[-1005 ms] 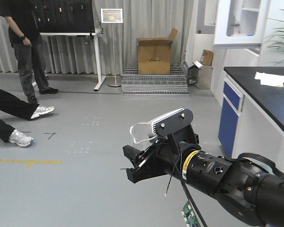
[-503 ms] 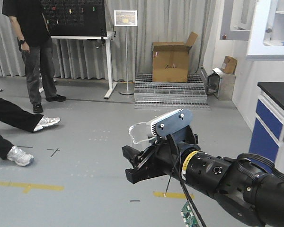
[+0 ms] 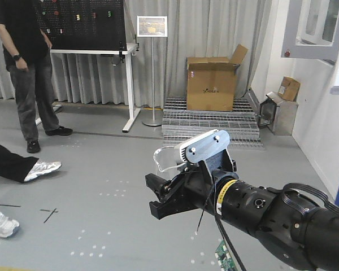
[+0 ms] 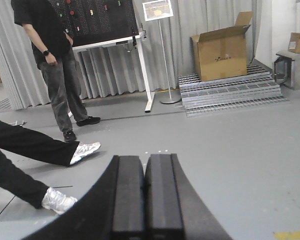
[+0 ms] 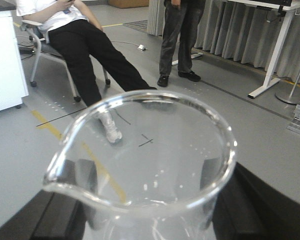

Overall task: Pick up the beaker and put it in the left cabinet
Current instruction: 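Drive and turn toward the open white cabinet holding the beaker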

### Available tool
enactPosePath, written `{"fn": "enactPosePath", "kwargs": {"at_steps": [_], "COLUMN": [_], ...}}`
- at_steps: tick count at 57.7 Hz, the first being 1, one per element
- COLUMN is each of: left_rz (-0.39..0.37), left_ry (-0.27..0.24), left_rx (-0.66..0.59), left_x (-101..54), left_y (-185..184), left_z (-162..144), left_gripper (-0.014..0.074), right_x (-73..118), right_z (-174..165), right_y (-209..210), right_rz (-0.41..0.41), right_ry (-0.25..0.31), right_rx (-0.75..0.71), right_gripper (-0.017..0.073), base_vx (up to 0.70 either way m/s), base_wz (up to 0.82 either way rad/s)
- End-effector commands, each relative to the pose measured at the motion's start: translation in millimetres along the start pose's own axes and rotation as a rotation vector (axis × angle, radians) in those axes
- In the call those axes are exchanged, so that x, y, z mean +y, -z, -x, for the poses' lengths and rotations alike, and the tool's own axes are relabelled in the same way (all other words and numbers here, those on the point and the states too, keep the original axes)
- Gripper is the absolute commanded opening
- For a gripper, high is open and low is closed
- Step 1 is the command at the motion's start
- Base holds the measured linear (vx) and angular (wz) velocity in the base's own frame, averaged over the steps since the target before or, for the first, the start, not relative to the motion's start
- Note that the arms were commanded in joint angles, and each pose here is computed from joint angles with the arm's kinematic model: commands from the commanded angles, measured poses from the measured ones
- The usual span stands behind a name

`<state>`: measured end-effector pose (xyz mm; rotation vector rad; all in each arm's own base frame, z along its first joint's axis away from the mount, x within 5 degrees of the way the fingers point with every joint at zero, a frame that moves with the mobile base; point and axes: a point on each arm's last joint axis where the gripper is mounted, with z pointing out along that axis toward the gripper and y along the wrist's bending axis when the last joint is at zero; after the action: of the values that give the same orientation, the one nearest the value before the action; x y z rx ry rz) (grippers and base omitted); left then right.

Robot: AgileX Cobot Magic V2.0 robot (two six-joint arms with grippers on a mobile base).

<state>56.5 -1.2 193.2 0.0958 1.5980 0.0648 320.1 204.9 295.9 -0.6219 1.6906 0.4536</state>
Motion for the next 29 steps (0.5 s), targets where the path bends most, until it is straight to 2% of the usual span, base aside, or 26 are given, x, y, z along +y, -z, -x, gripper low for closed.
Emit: {"fn": "enactPosePath", "kwargs": {"at_steps": [1, 29], "left_rz": [0.013, 0.013], "left_ry": [0.007, 0.007], "left_rx": [-0.109, -0.109], "left_x": [1.7, 1.7], "left_y": [2.2, 2.2], "left_z": [13.9, 13.9], "left_gripper": [-0.0006, -0.0006], "right_x": [1.3, 0.9], "right_z": [31.0, 30.2], "right_y": [11.1, 10.9], "right_rz": [0.022, 0.018], "right_ry": [0.002, 0.002], "right_rx": [-0.144, -0.135], "right_gripper": [0.0145, 0.0145], "base_vx": [0.65, 0.67], "base_wz": [0.0, 0.02]}}
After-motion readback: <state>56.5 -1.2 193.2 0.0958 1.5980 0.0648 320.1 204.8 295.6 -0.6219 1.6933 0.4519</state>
